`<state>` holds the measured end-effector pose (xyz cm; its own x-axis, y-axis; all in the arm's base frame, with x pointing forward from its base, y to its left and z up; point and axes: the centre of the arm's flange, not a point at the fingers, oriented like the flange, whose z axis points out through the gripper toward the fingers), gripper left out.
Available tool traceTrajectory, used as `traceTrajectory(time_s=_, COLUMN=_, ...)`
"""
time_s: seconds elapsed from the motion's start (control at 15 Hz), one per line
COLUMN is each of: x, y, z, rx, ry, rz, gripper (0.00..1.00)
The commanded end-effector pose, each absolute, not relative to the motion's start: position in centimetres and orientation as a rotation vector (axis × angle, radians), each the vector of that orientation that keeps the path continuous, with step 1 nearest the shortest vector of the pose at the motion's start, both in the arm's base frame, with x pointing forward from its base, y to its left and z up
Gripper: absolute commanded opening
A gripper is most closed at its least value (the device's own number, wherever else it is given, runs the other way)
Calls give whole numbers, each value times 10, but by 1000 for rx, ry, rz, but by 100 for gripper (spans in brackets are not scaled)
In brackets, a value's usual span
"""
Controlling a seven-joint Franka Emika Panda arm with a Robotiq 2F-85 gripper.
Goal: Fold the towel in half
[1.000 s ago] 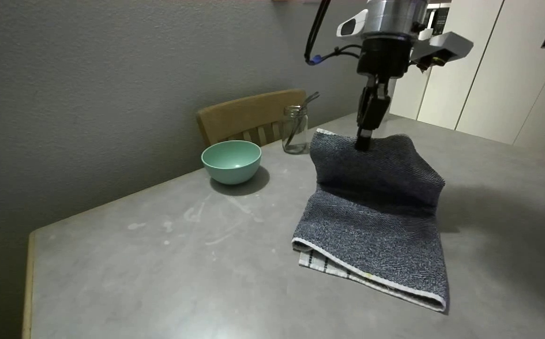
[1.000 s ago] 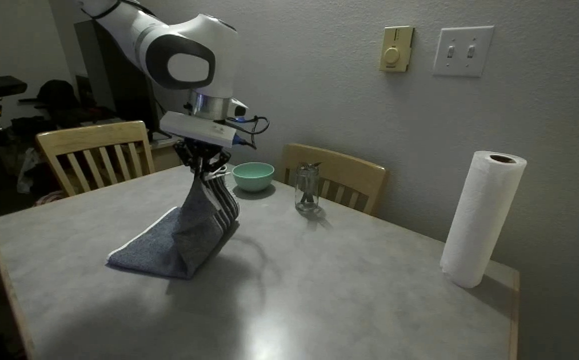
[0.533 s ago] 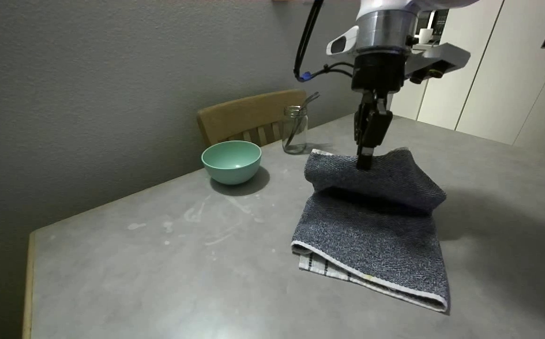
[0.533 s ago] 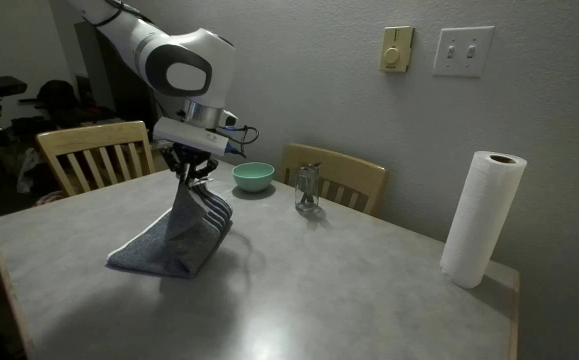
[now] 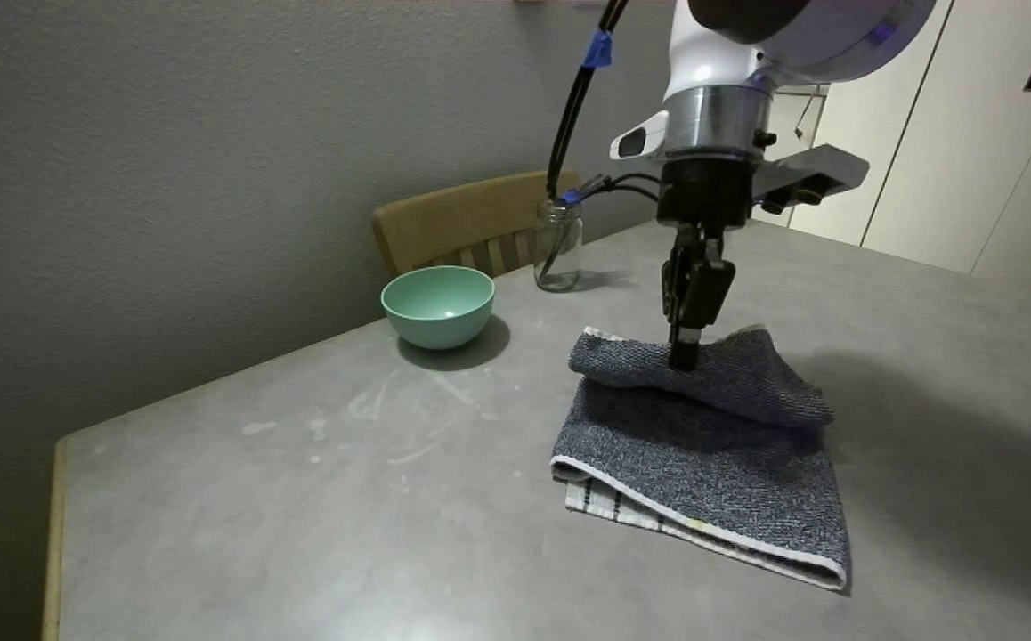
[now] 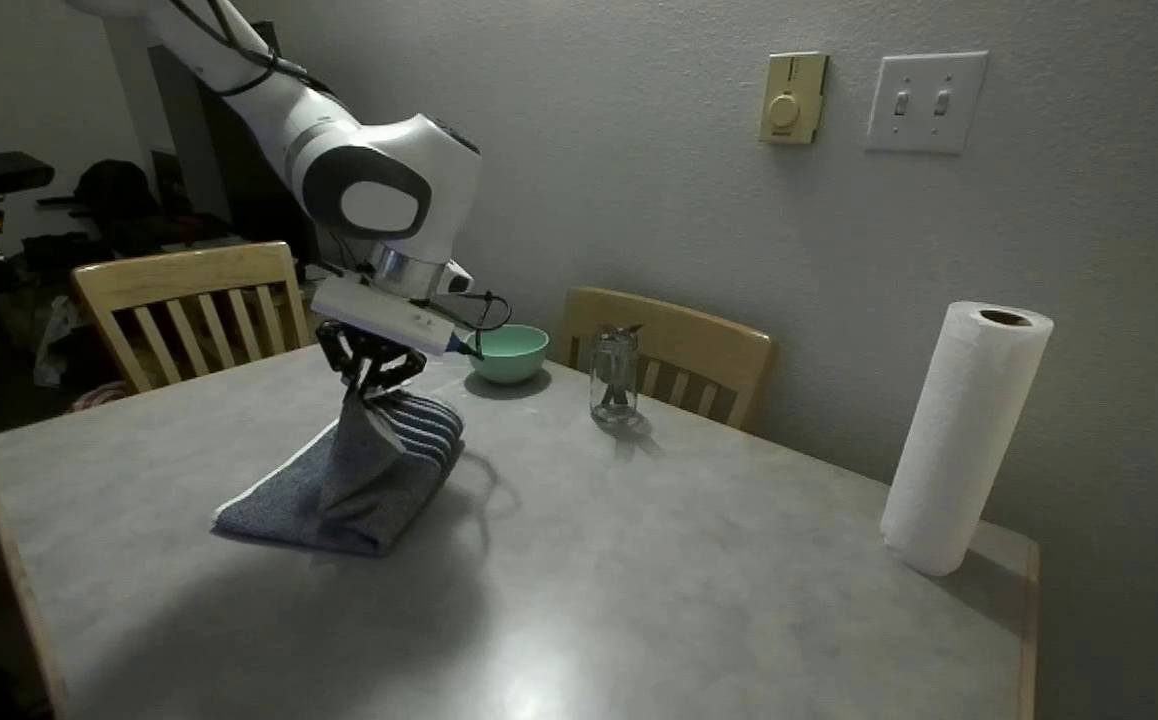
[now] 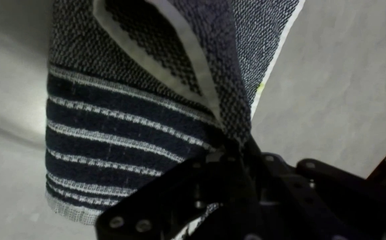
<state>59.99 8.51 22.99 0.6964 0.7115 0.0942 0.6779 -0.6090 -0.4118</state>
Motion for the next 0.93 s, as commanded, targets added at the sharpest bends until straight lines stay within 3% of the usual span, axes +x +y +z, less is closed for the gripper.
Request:
traceTrajectory(time_s=0.0, x=602, y=90, z=229, rx=-2448, ry=-1053, rz=93, gripper=2)
traceTrajectory(time_s=0.87, x=598, y=111, z=216, rx=-2389, ry=-1044, rz=95, gripper=2)
